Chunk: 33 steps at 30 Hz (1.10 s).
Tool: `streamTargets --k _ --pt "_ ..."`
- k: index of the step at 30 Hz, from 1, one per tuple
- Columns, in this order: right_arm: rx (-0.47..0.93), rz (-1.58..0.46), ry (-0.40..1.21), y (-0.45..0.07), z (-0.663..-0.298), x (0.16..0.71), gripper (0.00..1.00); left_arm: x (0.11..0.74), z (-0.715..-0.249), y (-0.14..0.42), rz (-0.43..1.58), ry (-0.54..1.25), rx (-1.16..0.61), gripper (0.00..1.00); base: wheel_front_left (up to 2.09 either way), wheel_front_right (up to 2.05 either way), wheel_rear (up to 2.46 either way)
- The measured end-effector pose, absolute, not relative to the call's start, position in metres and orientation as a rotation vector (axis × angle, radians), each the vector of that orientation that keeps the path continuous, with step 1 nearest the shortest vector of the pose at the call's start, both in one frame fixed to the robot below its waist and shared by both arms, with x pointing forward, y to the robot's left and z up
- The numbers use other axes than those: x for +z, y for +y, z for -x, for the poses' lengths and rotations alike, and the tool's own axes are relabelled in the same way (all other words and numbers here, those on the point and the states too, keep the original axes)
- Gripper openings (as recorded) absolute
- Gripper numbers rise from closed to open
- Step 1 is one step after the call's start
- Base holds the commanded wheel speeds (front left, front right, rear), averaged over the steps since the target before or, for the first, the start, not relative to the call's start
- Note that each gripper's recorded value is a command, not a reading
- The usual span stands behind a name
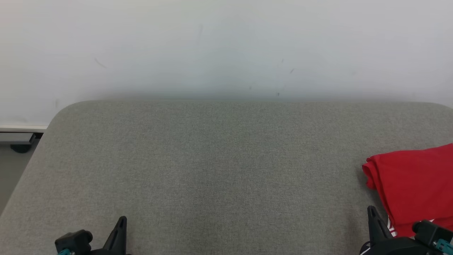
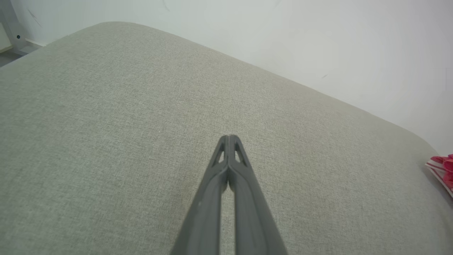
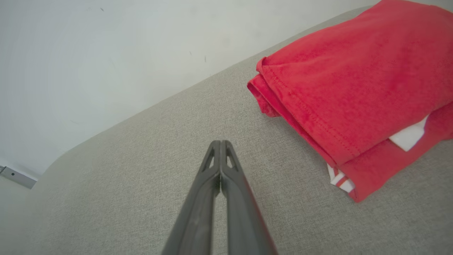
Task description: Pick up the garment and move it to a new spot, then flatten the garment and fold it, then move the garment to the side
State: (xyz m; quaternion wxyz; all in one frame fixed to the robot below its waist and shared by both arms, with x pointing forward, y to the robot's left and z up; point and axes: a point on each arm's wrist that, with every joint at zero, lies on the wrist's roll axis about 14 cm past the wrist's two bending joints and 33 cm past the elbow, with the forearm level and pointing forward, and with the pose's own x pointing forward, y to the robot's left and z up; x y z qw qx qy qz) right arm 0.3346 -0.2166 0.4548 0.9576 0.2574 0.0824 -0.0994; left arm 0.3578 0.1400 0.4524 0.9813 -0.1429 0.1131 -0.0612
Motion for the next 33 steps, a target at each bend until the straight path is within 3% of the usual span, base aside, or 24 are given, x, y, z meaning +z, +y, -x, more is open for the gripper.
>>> streamTargets --k 33 --pt "-0.185 -0.934 0.163 -0.21 -0.349 0.455 0.0 0.453 -0.366 0.157 0.789 0.265 -0.011 0.0 0.0 0.0 0.0"
